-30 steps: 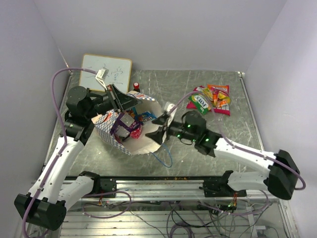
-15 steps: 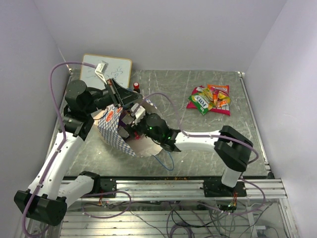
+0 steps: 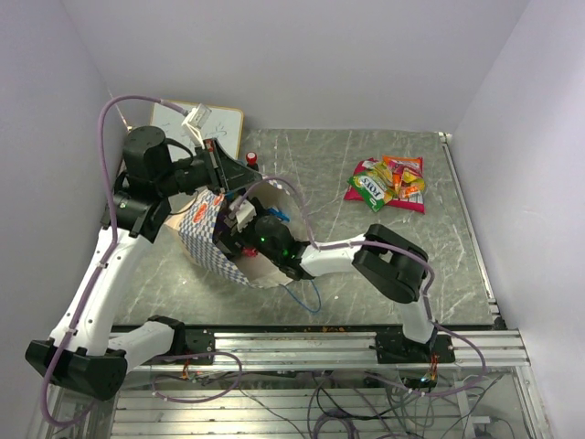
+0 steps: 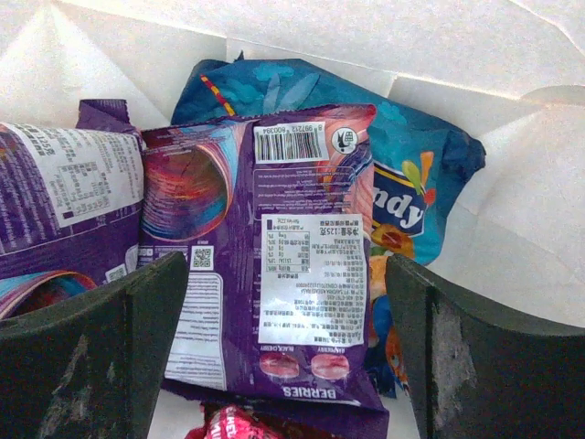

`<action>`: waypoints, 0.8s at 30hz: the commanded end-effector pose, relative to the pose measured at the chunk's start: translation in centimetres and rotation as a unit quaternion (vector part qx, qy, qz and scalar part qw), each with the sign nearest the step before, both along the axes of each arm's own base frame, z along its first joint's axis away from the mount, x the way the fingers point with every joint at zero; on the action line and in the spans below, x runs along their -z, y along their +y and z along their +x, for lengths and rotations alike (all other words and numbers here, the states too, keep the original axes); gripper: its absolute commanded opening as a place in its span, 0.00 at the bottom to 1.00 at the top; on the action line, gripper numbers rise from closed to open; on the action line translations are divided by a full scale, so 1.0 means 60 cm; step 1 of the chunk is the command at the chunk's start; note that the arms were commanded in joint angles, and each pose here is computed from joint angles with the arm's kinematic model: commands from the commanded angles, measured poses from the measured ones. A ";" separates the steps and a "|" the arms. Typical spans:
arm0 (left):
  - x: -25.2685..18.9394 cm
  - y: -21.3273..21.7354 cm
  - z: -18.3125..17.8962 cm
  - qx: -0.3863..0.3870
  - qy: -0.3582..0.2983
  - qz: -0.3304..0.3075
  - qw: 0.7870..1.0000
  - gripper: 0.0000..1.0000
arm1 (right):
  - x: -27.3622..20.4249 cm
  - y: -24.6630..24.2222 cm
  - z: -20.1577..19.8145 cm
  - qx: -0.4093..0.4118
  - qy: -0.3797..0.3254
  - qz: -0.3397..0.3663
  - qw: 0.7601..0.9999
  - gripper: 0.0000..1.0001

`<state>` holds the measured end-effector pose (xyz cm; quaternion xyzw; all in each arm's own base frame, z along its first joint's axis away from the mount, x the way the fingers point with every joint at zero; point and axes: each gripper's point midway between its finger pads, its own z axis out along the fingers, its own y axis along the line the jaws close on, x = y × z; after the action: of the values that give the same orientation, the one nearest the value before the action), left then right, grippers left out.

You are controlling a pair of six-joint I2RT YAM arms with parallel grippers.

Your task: Take the snacks out of the paper bag

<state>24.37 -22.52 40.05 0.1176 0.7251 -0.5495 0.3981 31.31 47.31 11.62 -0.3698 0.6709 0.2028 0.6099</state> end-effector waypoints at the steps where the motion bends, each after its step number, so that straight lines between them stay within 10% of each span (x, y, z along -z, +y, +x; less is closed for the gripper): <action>1: -0.023 -0.001 -0.028 0.031 -0.046 0.023 0.998 0.07 | -0.008 0.026 0.017 -0.016 -0.029 0.028 0.999 0.88; 24: 0.014 0.044 -0.022 -0.069 -0.011 0.080 0.994 0.07 | -0.034 0.016 0.007 -0.073 -0.031 0.002 0.997 0.09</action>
<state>23.61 -20.28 38.11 0.1145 0.7759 -0.4656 0.4100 31.57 49.40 10.64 -0.4284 0.6318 0.2346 0.6019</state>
